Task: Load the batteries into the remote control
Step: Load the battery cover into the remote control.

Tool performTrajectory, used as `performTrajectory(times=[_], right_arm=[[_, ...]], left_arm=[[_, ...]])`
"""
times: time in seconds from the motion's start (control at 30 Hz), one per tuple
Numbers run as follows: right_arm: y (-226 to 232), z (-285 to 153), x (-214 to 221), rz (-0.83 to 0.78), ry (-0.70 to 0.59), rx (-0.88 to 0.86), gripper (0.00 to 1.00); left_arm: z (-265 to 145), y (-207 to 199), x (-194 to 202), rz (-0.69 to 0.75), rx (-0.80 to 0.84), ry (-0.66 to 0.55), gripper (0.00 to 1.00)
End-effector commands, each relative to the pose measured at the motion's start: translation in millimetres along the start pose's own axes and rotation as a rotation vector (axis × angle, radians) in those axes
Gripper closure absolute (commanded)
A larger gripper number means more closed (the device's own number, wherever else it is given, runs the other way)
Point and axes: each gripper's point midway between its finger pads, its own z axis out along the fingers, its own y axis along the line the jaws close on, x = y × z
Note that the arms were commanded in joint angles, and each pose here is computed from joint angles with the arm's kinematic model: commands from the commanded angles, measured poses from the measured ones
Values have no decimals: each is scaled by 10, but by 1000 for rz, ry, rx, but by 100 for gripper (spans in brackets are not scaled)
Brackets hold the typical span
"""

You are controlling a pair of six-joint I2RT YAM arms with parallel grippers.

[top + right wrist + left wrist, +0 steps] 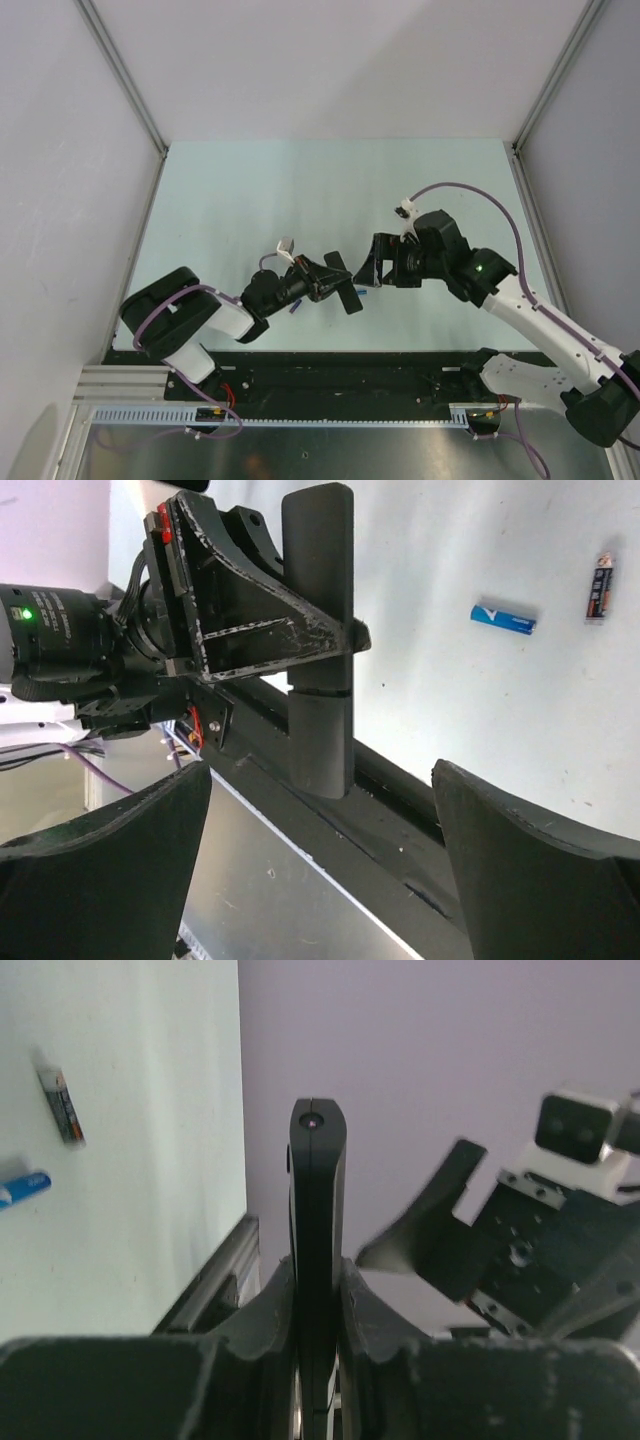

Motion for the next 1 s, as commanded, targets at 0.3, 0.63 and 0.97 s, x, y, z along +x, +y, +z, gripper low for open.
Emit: performTrajectory(times=[0.3, 0.63, 0.97], right_arm=[[290, 78, 221, 78, -55, -446, 7], [408, 207, 534, 58, 12, -530, 14], [359, 337, 630, 85, 32, -538, 31]], left_arm=[[-362, -689, 294, 118, 297, 245, 100], [-291, -797, 268, 143, 330, 236, 100], [-320, -935, 280, 160, 371, 238, 100]])
